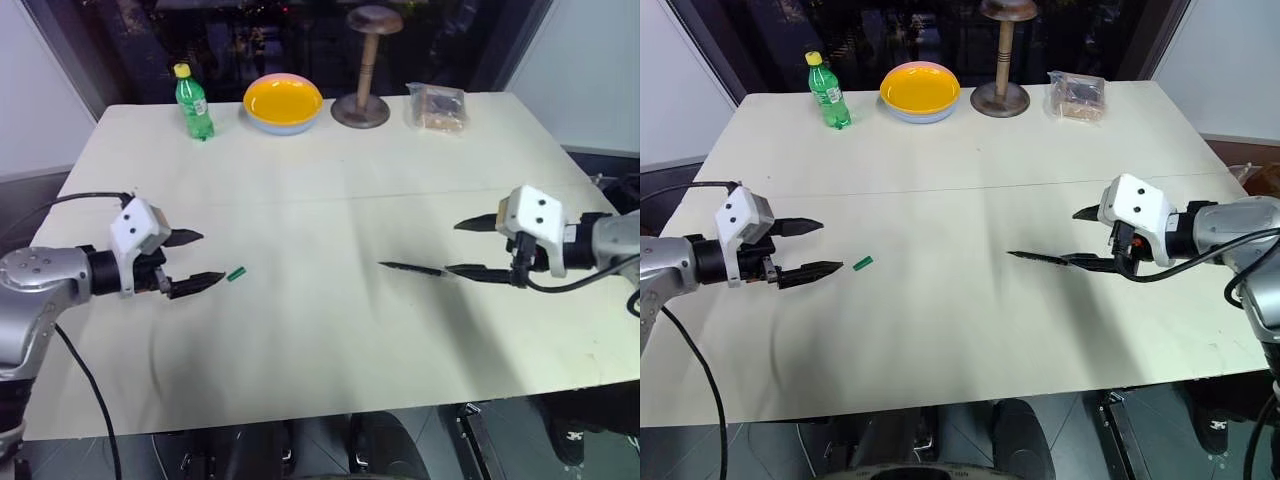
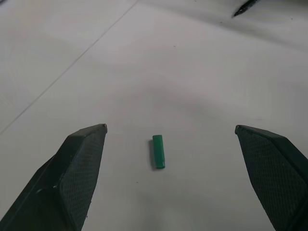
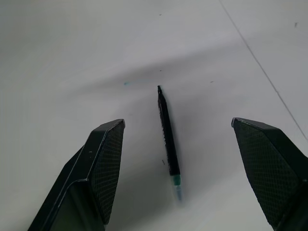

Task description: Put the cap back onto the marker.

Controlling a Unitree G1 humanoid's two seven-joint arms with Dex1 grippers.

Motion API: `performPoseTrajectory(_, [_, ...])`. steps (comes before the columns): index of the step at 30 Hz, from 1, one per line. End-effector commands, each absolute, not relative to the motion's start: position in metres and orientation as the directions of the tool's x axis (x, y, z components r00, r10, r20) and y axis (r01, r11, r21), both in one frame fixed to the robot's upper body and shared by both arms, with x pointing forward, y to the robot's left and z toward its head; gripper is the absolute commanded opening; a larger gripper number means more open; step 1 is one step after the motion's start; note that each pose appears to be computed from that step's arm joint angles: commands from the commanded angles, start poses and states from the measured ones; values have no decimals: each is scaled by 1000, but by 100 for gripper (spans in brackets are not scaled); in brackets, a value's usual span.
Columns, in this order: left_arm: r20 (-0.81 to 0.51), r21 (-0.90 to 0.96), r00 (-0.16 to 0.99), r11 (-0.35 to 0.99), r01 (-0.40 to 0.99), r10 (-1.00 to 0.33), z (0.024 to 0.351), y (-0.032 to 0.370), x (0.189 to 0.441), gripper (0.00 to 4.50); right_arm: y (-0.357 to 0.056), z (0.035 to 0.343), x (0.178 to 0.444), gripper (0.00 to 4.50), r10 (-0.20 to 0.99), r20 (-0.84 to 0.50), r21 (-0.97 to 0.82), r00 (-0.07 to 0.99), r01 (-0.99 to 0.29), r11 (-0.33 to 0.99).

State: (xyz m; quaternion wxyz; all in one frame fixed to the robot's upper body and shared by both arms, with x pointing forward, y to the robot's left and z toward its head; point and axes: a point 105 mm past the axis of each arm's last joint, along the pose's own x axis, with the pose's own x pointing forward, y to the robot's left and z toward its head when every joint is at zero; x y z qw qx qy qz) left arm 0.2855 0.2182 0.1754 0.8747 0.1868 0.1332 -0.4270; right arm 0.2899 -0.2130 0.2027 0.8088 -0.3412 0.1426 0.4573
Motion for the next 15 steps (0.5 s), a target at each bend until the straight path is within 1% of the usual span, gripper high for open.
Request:
performPoseTrajectory(1, [-373,233,609,565,792,-700,184,219,284,447,-210,214,289,370,644,-531,-460,551,-825,328])
performPoseTrajectory(3, [-364,238,636,592,770,-680,183,221,288,447,-210,214,288,370,646,-530,-459,549,-826,327])
performPoseTrajectory(11, [-361,222,629,592,775,-688,178,218,289,447,-208,215,287,370,654,-519,-455,551,-825,334])
performPoseTrajectory(15, [-373,212,624,592,778,-686,170,216,290,447,-207,215,285,370,660,-508,-451,553,-824,344])
